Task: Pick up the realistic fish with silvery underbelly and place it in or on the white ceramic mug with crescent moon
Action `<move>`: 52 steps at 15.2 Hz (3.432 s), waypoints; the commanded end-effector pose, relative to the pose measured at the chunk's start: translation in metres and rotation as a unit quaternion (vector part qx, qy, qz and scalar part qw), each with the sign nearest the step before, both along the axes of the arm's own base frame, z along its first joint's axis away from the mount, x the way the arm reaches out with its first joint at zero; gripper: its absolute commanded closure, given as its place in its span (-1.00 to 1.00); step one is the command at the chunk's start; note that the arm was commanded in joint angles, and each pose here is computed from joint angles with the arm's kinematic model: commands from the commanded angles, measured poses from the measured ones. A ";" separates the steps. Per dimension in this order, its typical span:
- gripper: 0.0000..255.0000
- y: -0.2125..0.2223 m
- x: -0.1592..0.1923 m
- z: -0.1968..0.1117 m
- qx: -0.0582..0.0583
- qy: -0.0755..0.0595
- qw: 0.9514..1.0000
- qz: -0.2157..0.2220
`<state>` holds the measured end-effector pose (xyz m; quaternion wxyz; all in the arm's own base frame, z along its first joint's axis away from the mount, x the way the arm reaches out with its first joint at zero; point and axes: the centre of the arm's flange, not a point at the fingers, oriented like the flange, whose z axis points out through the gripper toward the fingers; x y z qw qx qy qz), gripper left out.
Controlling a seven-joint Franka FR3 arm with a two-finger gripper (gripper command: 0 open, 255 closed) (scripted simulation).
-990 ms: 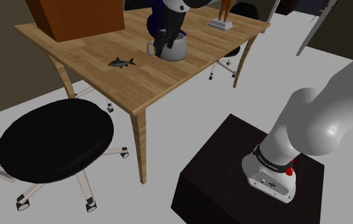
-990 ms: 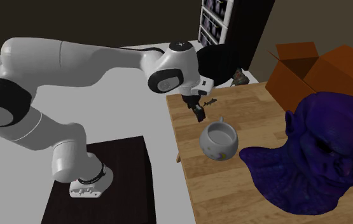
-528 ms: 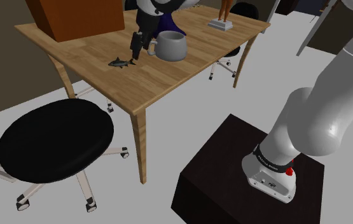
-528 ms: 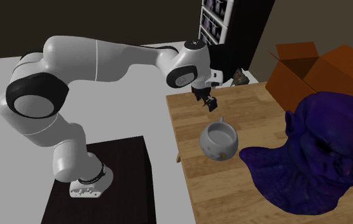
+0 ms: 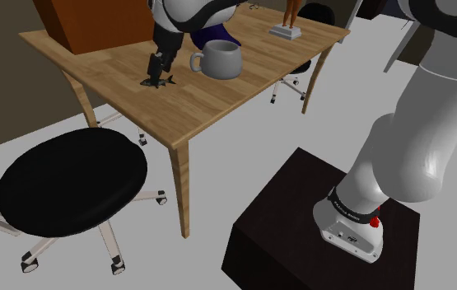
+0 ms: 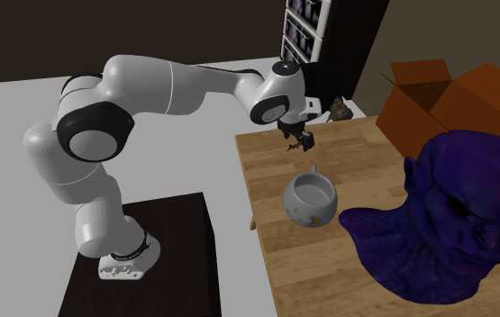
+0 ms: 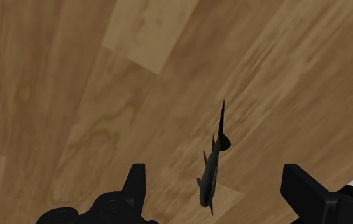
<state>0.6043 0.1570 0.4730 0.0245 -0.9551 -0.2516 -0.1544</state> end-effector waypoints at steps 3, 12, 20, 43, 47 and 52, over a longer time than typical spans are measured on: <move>-1.00 0.004 0.006 -0.020 0.000 0.000 1.000 0.001; -1.00 0.005 0.007 -0.023 0.000 0.000 1.000 0.001; 1.00 0.005 0.007 -0.022 0.000 0.000 1.000 0.001; 1.00 0.005 0.007 0.088 0.000 0.000 1.000 0.001; 1.00 0.005 0.007 0.109 0.000 0.000 1.000 0.001; 1.00 0.005 0.007 0.136 0.000 0.000 1.000 0.001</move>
